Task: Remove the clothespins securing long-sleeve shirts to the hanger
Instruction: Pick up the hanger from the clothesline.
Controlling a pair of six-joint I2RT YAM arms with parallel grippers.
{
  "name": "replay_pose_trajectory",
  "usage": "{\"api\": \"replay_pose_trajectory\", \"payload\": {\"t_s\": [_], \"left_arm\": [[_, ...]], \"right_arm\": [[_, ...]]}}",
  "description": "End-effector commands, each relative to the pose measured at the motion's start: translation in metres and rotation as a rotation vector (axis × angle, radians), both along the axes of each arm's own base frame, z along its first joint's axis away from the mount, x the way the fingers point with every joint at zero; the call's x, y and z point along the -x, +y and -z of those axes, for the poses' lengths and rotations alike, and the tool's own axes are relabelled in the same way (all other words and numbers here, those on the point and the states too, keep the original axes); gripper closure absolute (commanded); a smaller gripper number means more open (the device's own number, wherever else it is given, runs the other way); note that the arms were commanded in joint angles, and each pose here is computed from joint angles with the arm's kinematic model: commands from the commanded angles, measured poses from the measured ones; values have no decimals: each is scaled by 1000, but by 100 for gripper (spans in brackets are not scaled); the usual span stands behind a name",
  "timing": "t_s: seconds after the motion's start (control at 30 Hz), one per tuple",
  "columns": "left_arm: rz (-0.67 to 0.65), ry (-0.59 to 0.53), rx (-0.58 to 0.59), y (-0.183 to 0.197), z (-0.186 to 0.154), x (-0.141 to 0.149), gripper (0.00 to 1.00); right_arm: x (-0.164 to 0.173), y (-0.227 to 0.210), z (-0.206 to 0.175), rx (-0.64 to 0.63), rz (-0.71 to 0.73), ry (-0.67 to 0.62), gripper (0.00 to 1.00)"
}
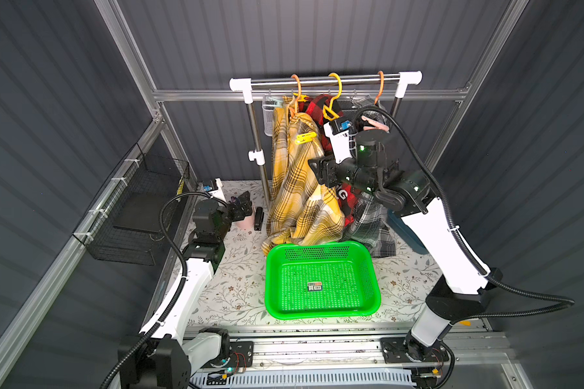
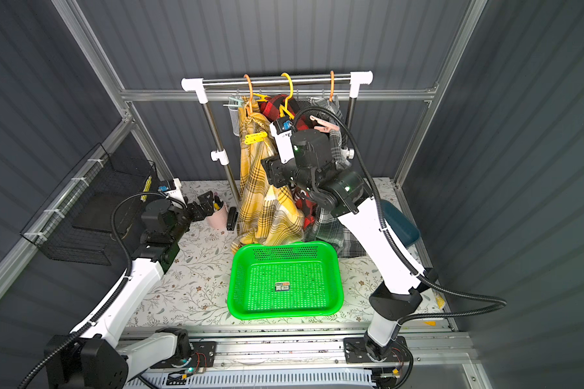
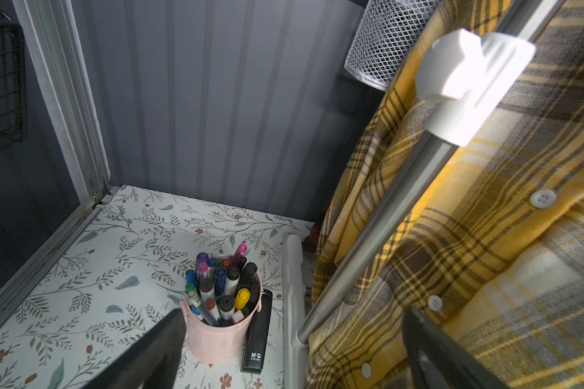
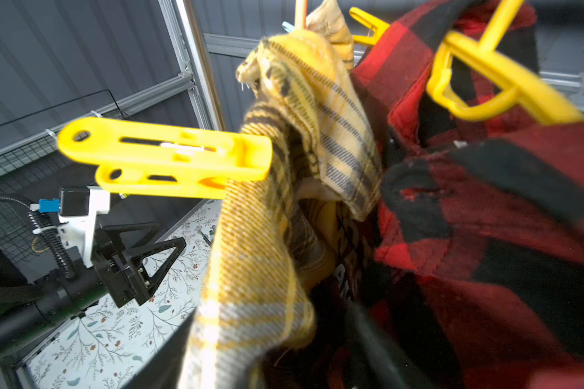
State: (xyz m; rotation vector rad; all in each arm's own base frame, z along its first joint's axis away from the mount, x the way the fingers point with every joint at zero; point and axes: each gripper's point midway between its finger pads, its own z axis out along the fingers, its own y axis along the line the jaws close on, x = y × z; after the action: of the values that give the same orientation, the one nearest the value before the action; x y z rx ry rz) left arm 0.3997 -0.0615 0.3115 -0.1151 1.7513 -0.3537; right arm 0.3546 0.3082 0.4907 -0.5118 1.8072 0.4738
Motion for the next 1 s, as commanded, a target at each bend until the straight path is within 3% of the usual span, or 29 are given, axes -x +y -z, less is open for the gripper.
{"api": "replay_pose_trajectory", "payload": {"t_s": [0.0,0.1,0.23,0.33,0.97], "left_arm": [[15,-9,8,-1,-4,4,0],[16,-9,10,-2,-4,4,0],[17,-9,13,-2,-5,5,0],[22,-12,19,-3,-6,5,0],[136,-75,75,-22,-30,10,0]], "right_arm": [[1,-9,-10,3,32,-26,54],[-1,-10,-12,7,37,-37,72],[-2,-14,-20,6,59,-64,84],[-2,-17,-31,-6,67,-95,100],[21,-36,-132,-154,56,-369,100]]}}
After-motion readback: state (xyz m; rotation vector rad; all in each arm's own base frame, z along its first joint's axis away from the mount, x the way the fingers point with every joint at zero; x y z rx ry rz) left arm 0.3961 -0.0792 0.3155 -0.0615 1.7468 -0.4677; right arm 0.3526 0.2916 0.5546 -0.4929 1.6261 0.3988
